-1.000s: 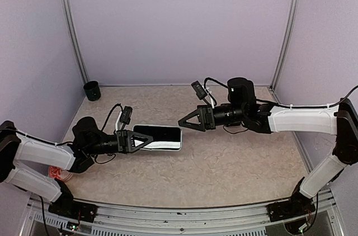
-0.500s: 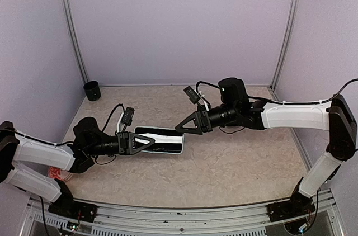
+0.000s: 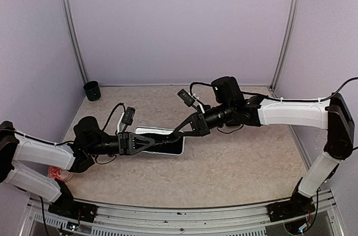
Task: Put the phone into the phone case
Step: Press the corner of the phone case at the bottom left corner of the phone case, then pass from the left arm to the right, then place the phone with the phone case at the center of the board.
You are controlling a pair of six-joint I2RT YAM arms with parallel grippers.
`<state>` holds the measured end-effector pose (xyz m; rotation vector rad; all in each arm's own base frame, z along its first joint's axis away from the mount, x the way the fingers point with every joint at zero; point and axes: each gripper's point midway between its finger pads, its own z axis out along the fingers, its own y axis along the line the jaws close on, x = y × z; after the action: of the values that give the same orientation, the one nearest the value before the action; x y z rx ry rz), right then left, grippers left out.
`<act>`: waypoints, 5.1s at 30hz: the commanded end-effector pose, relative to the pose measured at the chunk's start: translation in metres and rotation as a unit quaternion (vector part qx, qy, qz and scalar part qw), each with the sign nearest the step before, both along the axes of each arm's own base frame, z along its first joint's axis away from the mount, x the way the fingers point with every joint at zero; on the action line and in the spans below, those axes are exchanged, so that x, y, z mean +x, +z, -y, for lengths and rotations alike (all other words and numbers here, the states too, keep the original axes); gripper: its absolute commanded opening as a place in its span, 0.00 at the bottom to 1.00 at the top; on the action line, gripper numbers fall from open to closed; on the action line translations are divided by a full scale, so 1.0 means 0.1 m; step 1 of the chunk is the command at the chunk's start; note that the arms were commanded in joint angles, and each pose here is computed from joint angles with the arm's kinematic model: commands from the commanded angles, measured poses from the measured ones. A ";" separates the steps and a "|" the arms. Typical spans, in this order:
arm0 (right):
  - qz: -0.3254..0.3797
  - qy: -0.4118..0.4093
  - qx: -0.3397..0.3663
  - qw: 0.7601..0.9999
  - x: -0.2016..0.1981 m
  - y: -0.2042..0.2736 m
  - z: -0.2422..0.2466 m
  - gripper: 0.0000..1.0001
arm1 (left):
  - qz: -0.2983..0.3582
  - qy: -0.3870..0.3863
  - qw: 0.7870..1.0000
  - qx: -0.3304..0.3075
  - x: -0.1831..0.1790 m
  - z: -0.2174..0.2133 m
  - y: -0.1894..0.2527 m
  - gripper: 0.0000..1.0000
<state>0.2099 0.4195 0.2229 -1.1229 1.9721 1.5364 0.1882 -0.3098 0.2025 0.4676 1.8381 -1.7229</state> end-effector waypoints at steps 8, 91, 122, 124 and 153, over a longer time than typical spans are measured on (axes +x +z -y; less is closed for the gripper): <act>0.080 -0.053 -0.053 0.994 0.08 -0.03 0.02 0.00 | 0.020 0.015 0.999 -0.020 0.11 0.06 0.19 0.17; 0.463 0.006 -0.284 0.840 -0.03 -0.60 -0.15 0.98 | -0.012 -0.001 1.000 0.012 0.11 0.15 -0.02 0.00; 0.472 0.030 -0.257 0.843 -0.34 -0.49 -0.25 0.72 | -0.020 0.000 1.000 0.019 0.11 0.16 -0.09 0.00; 0.468 0.033 -0.253 0.846 -0.36 -0.48 -0.26 0.65 | -0.019 0.001 1.000 0.019 0.12 0.16 -0.08 0.00; 0.396 -0.158 -0.271 0.863 0.26 -0.37 -0.11 0.43 | -0.029 0.214 0.975 0.049 0.63 -0.59 -0.14 0.99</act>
<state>0.2003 0.4264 0.1482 -1.5322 1.8226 0.2032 0.2351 -0.2793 0.1987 0.1919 1.8925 -1.5069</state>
